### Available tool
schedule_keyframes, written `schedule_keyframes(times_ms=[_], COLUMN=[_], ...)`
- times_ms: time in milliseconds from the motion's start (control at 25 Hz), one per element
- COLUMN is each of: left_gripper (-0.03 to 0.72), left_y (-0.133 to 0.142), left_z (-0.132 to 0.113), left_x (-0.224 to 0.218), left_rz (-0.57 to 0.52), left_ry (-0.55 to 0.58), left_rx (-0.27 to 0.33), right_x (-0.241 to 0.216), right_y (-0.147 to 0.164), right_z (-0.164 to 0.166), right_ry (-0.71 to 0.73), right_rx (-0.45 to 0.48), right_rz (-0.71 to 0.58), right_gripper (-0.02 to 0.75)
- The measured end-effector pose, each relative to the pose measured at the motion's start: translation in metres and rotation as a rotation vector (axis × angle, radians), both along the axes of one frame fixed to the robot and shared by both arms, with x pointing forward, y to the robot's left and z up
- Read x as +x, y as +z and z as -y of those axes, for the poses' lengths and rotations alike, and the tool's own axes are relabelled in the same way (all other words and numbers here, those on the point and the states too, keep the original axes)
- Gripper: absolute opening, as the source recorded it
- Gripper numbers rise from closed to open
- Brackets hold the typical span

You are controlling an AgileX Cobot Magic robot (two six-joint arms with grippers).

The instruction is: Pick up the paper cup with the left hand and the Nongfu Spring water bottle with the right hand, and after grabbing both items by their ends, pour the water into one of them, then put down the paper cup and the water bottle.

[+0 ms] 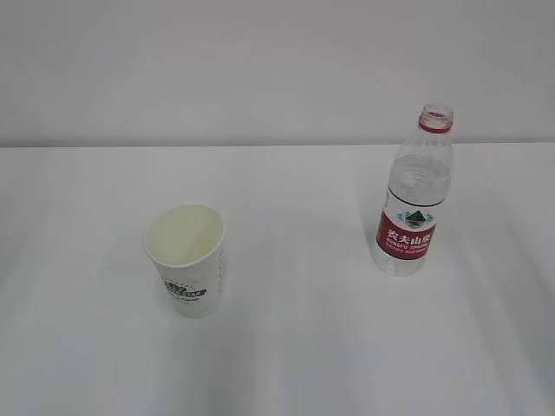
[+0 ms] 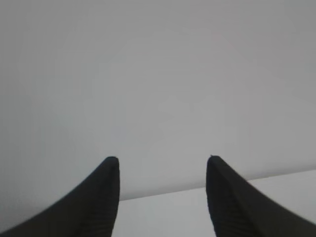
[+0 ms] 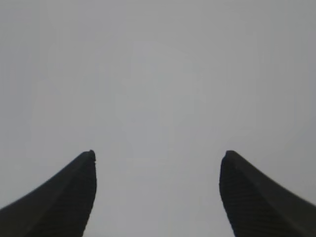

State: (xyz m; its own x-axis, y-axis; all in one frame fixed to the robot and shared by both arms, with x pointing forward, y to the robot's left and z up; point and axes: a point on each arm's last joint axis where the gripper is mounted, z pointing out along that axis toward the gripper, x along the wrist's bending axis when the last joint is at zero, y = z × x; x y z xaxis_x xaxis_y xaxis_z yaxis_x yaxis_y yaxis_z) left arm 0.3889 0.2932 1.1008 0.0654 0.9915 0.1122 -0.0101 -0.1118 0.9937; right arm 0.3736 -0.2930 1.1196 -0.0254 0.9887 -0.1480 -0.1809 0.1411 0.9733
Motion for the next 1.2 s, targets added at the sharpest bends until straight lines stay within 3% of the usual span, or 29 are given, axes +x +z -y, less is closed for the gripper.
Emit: schedule_keyframes(times_ms=[160, 400, 760, 1200], left_gripper=[0.413, 0.412, 0.412, 0.412], left_y=[-0.009, -0.02, -0.036, -0.07], left_z=[0.001, 0.004, 0.01, 0.051], left_x=[0.014, 0.032, 0.051, 0.061], left_rz=[-0.045, -0.076, -0.128, -0.252], left_ry=[-0.006, -0.038, -0.072, -0.267], left_rx=[0.003, 0.069, 0.068, 0.093], right_x=[0.007, 0.02, 0.043, 0.056], right_y=[-0.001, -0.008, -0.026, -0.044], right_z=[-0.001, -0.003, -0.004, -0.005], right_ry=[0.009, 0.016, 0.029, 0.035], right_rx=[-0.035, -0.055, -0.087, -0.054], right_rz=[0.008, -0.031, -0.123, -0.219], right_gripper=[0.588, 0.588, 0.587, 0.588])
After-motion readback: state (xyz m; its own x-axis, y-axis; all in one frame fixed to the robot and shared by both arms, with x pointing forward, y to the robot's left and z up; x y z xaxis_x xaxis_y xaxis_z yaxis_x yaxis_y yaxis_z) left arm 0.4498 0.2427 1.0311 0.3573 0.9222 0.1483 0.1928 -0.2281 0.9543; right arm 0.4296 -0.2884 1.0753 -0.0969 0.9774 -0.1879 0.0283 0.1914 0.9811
